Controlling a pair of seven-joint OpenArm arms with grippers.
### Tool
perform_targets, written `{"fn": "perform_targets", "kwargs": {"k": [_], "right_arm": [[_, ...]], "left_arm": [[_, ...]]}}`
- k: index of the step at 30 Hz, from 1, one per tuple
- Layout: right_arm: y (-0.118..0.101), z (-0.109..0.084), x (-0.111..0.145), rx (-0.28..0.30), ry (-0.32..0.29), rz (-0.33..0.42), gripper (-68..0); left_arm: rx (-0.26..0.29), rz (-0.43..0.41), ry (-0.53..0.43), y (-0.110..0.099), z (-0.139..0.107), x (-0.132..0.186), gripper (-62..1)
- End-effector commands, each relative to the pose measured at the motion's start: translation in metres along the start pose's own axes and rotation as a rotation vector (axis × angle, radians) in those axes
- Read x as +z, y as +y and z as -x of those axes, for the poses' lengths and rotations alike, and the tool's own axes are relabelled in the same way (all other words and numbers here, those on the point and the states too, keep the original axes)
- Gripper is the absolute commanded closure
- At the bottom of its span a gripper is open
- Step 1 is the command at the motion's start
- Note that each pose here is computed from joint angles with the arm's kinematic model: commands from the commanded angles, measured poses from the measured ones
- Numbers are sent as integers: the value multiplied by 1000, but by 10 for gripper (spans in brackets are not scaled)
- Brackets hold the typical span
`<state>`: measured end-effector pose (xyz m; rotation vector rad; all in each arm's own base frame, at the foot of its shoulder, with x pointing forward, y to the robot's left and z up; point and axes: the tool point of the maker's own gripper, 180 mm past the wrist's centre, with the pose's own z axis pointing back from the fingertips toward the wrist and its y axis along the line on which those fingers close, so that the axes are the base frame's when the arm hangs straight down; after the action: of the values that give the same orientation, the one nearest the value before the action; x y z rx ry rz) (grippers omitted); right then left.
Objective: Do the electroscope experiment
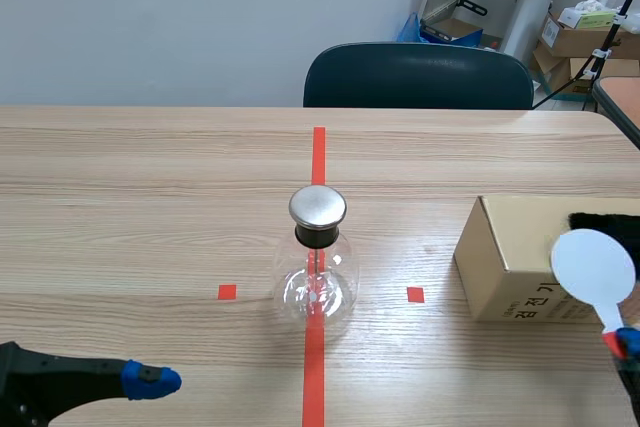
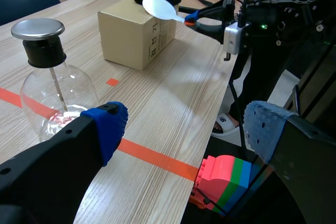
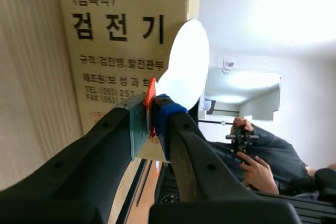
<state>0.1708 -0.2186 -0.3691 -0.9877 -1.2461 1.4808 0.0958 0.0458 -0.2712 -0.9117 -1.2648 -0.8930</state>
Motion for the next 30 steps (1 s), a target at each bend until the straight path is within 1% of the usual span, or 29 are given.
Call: {"fn": "perform_targets", "kwargs": {"k": [1, 3, 4, 5, 6, 7, 8, 11, 12, 13, 14, 15, 18, 19, 20, 21, 22, 24, 25, 26, 27, 28, 29, 30], "right_arm": [[-12, 26, 1, 48, 116, 46, -20], [-13, 52, 6, 42, 266, 52, -20], [-14, 62, 9, 40, 324, 53, -20], [-14, 67, 11, 40, 355, 54, -20], [-14, 67, 11, 42, 351, 54, -20], [-14, 61, 8, 45, 312, 53, -20], [-14, 51, 5, 47, 258, 52, -20], [-13, 15, 0, 51, 57, 48, -20], [-12, 7, -1, 52, 12, 46, -20], [-12, 5, 0, 52, 0, 44, -20], [-12, 7, 0, 51, 14, 45, -20], [-13, 16, 1, 47, 61, 49, -20], [-15, 55, 7, 35, 284, 59, -20], [-15, 63, 10, 35, 331, 59, -20], [-15, 65, 11, 38, 340, 58, -20], [-15, 61, 9, 45, 313, 54, -20], [-15, 53, 6, 51, 260, 51, -20], [-15, 29, 1, 65, 110, 48, -20], [-15, 18, 0, 67, 47, 47, -19], [-15, 12, 0, 67, 17, 46, -19], [-14, 11, -1, 65, 14, 47, -19], [-14, 13, 0, 61, 30, 47, -19], [-15, 21, 0, 57, 78, 50, -19], [-15, 32, 2, 54, 141, 52, -19]], "left_arm": [[3, 0, -48, -1, -12, -4, -482], [3, 0, -48, -1, -12, -4, -482], [3, 0, -48, -1, -12, -4, -482], [3, 0, -48, -1, -12, -4, -482], [3, 0, -48, -1, -12, -4, -482], [3, 0, -48, -1, -12, -4, -482], [3, 0, -48, -1, -12, -4, -482], [3, 0, -48, -1, -12, -4, -482], [3, 0, -48, -1, -12, -4, -482], [3, 0, -48, -1, -12, -4, -482], [3, 0, -48, -1, -12, -4, -482], [3, 0, -48, -1, -12, -4, -482], [3, 0, -48, -1, -12, -4, -482], [3, 0, -48, -1, -12, -4, -482], [3, 0, -48, -1, -12, -4, -482], [3, 0, -48, -1, -12, -4, -482], [3, 0, -49, -1, -12, -4, -482], [3, 0, -49, -1, -12, -4, -482], [3, 0, -49, -1, -12, -4, -482], [3, 0, -49, -1, -12, -4, -482], [3, 0, -49, -1, -12, -4, -482], [3, 0, -49, -1, -12, -4, -482], [3, 0, -49, -1, -12, -4, -482], [3, 0, -49, -1, -12, -4, -482]]}}
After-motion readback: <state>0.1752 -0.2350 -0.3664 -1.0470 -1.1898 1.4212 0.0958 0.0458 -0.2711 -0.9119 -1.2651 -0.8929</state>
